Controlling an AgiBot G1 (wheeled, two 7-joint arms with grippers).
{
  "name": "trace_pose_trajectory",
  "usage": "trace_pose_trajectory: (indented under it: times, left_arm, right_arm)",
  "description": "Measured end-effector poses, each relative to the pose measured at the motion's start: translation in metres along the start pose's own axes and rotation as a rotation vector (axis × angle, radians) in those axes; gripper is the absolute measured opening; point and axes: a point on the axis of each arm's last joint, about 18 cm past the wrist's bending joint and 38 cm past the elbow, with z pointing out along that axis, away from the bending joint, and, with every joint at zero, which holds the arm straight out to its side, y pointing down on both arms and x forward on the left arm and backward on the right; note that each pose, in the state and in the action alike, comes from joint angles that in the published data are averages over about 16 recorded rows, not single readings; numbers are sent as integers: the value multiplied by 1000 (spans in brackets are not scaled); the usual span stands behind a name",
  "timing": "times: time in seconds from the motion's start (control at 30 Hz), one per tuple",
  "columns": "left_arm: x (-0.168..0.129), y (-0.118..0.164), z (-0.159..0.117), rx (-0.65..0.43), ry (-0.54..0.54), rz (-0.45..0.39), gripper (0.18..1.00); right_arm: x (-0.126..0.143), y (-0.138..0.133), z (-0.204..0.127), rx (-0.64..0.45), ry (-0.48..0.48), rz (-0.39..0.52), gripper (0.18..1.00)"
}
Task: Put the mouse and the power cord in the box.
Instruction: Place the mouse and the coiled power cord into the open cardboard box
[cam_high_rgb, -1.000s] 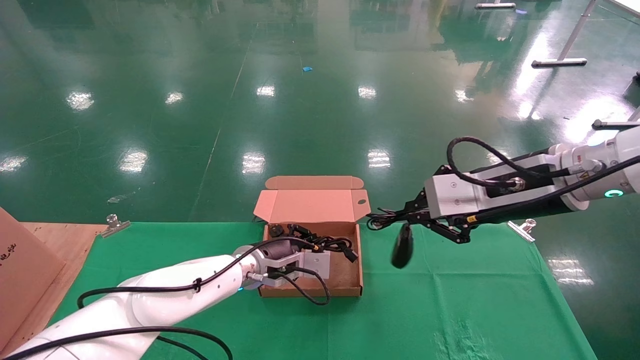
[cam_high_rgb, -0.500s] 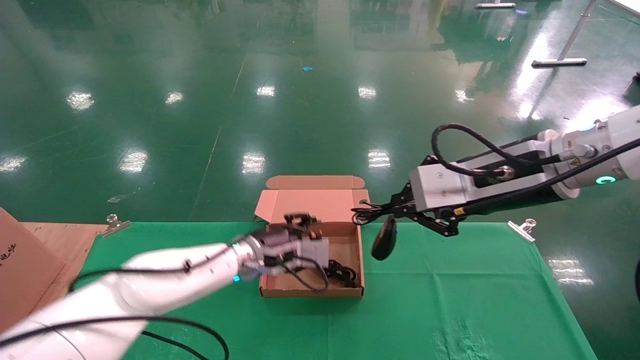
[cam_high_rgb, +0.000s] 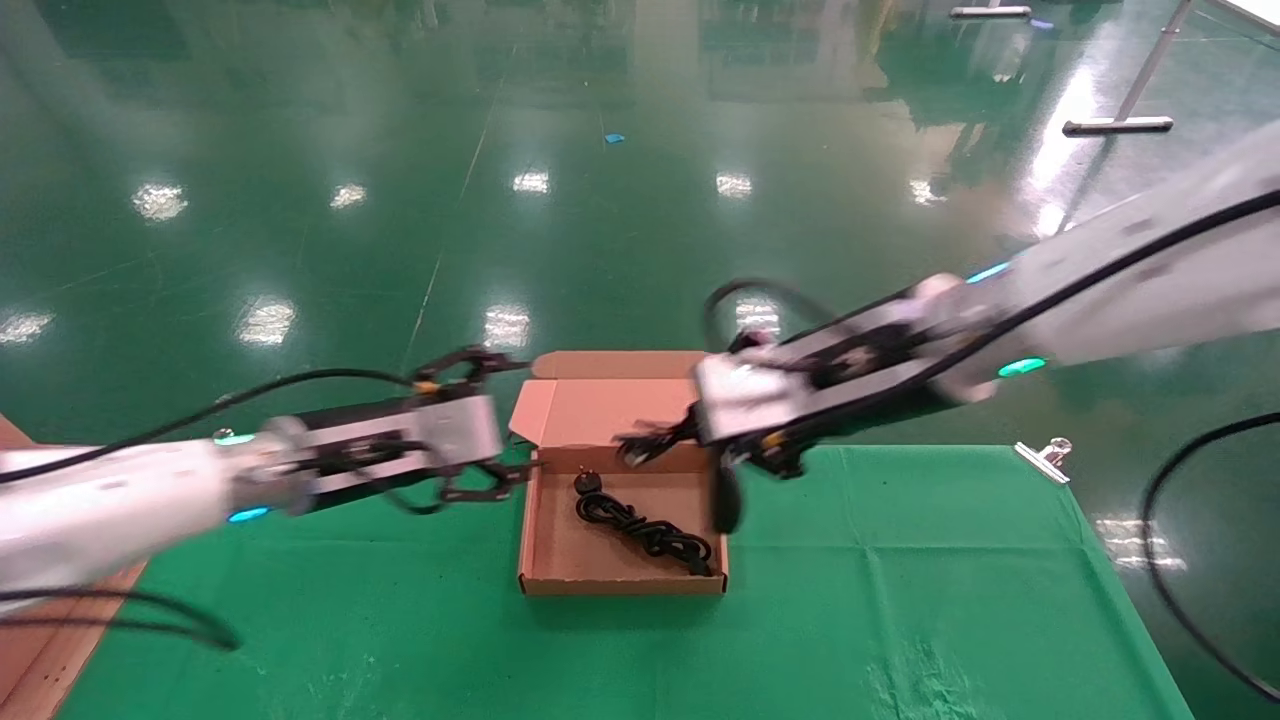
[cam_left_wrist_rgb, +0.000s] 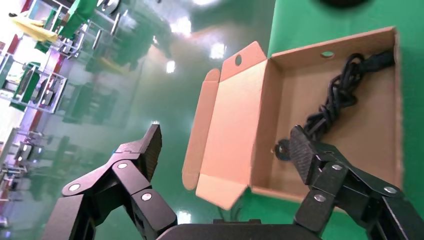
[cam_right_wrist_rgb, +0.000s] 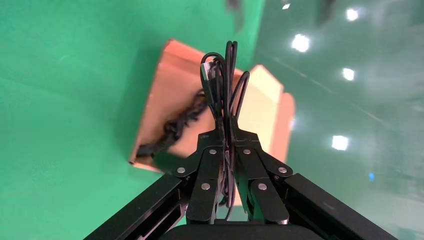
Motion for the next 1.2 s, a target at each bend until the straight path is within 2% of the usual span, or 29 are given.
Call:
trace_pose_trajectory:
  times: [0.23,0.43,0.83,1.2]
  left_arm:
    - [-1,27,-50,-6,-26,-47,945]
    - [3,46,-70,-32,-37,-73,985]
    - [5,64,-71,-32,-60,-133,1001]
    - [1,67,-69,-5,-77,-163,1001]
  right_arm:
    - [1,-7,48,-23,-33,-30,193]
    - [-3,-6,74,-45,-43,-54,193]
    - [-21,20,104,-108,-27,-65,193]
    - [-38,34,140,-162,66,-93,193]
